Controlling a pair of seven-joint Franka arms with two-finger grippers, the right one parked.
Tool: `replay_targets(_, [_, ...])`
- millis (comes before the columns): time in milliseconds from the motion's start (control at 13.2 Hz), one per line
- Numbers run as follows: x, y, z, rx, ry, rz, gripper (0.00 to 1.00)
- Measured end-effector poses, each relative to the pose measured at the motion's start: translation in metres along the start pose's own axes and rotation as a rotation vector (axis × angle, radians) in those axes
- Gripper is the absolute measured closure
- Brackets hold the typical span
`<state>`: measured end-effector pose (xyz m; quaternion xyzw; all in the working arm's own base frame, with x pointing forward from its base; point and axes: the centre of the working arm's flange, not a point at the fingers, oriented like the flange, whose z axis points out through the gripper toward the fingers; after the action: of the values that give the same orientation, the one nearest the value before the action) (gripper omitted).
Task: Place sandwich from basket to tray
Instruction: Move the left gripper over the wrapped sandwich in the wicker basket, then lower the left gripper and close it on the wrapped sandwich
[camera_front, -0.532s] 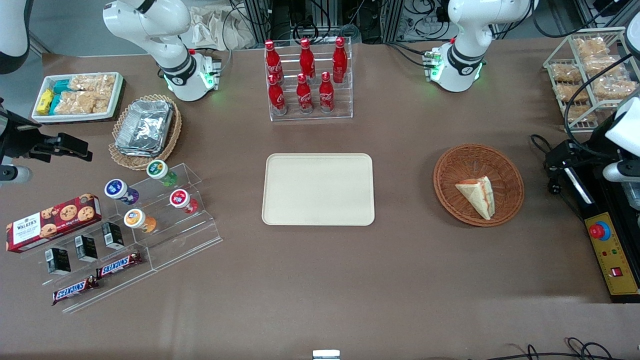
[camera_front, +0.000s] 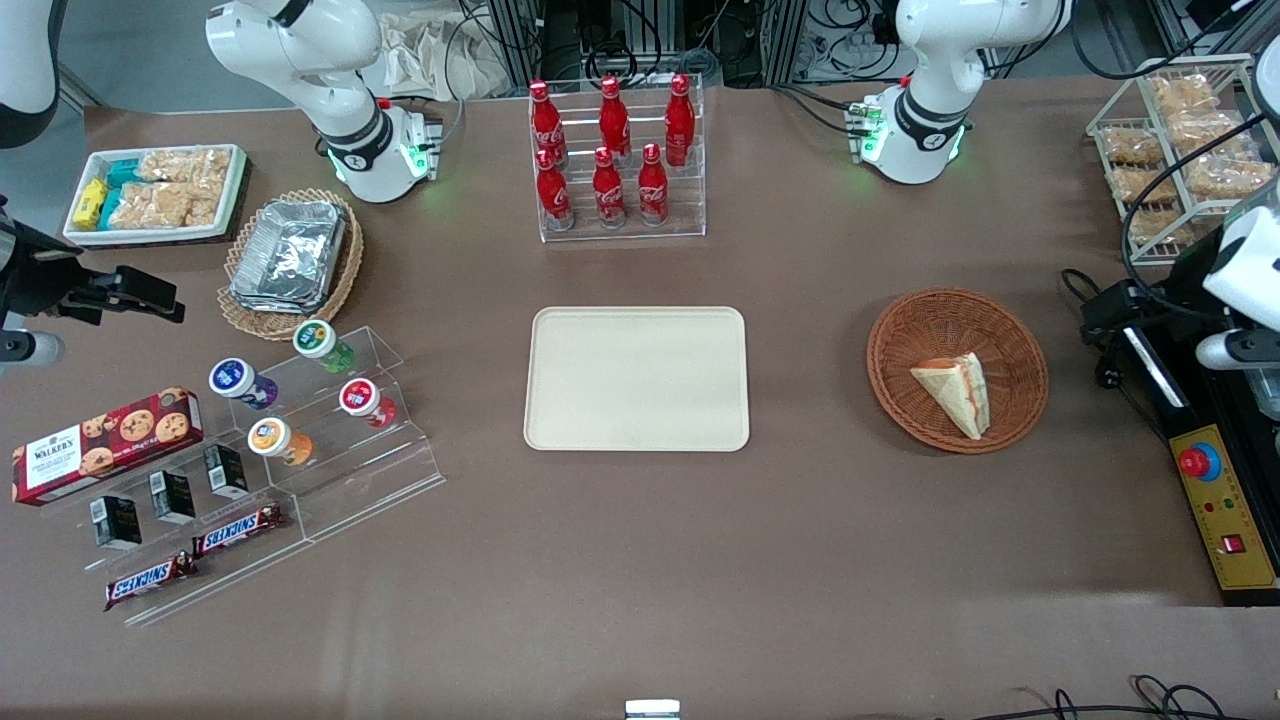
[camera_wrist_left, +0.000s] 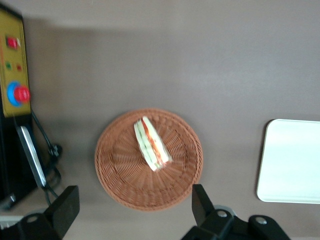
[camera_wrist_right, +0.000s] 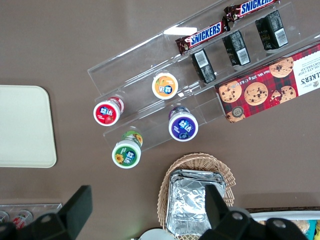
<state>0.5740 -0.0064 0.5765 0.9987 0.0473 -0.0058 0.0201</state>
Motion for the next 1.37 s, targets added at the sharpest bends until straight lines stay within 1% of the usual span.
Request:
replay_targets(76, [-0.002,0.0,0.013,-0.003,-0.024,-0.058,0.0])
replay_targets(152, [-0.003,-0.001,0.028,-0.001,-0.035,-0.128,0.0])
replay_targets(228, [-0.005,-0.002,0.045,-0.001,-0.024,-0.207,0.0])
replay_targets(380, [-0.018,-0.004,0.084,-0.008,0.018,-0.358,0.0])
replay_targets(608, [-0.052,-0.011,0.156,-0.017,0.058,-0.506,0.0])
replay_targets(759, [-0.064,-0.009,0.188,-0.016,0.059,-0.556,0.0])
replay_targets(835, [-0.068,-0.009,0.199,-0.019,0.066,-0.572,0.0])
replay_targets(987, [-0.077,-0.009,0.226,-0.032,0.101,-0.591,0.0])
replay_targets(1063, [-0.082,-0.007,0.242,-0.034,0.108,-0.591,0.0])
replay_targets(1367, [-0.086,0.001,0.285,-0.037,0.098,-0.581,0.0])
